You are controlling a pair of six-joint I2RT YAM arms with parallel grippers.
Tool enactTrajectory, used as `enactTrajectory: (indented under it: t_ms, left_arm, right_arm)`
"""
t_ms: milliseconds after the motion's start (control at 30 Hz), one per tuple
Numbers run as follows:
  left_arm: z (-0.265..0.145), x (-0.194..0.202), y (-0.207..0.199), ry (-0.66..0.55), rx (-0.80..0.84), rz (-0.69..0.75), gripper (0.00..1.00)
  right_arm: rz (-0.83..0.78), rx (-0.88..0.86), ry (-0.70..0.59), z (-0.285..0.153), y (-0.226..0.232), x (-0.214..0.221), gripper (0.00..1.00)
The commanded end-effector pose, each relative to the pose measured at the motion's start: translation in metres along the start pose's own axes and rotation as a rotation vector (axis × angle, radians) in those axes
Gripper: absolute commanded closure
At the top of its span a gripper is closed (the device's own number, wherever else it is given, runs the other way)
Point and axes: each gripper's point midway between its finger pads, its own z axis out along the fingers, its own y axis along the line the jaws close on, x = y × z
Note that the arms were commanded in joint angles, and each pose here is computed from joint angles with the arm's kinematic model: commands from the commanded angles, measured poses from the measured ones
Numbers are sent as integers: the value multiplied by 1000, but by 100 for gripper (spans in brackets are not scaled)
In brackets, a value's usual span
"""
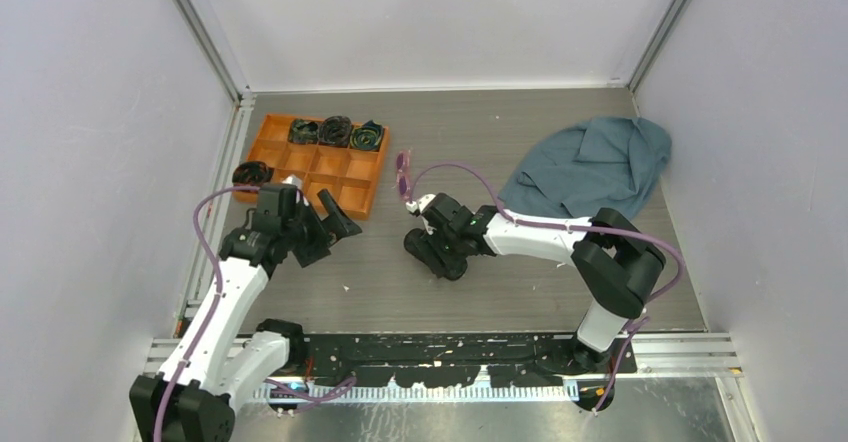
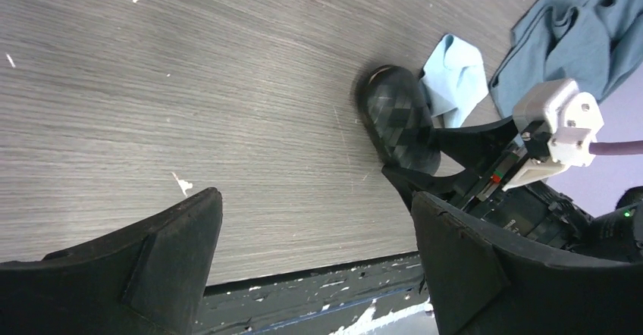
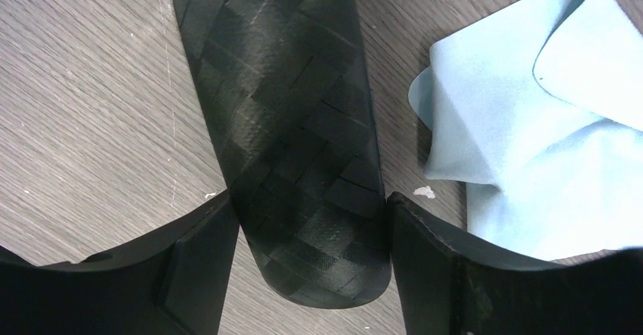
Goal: Organize the sunglasses
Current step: Pick up the sunglasses case from the center of the board.
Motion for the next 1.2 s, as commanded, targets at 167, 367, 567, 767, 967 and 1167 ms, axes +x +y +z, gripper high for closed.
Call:
enactTrajectory:
  t_ms: [167,367,567,767,967,1167]
  left_arm:
    - [12,5,1,124,-55,10,12]
    - [10,-3,2,70,-62,1,0]
    - [6,-2,-16,90,32,38,0]
    - [4,-3,-43,62,199,-9,0]
    - [-35,-11,-93,-72,537,100,0]
    - [-51,-10,-114,-96,706,95,0]
  right_arm:
    - [9,-4,-43,-4,3,-20,52]
    - [100,-57,-166,-37,10,-48,62]
    - [314,-346,-342,-91,25,-92,66]
    - [495,-564,-453,-121,39,-125,71]
    - [671,-828,-531,-137,59,-153,75]
    - [724,-956,-550,-149,65,-165,77]
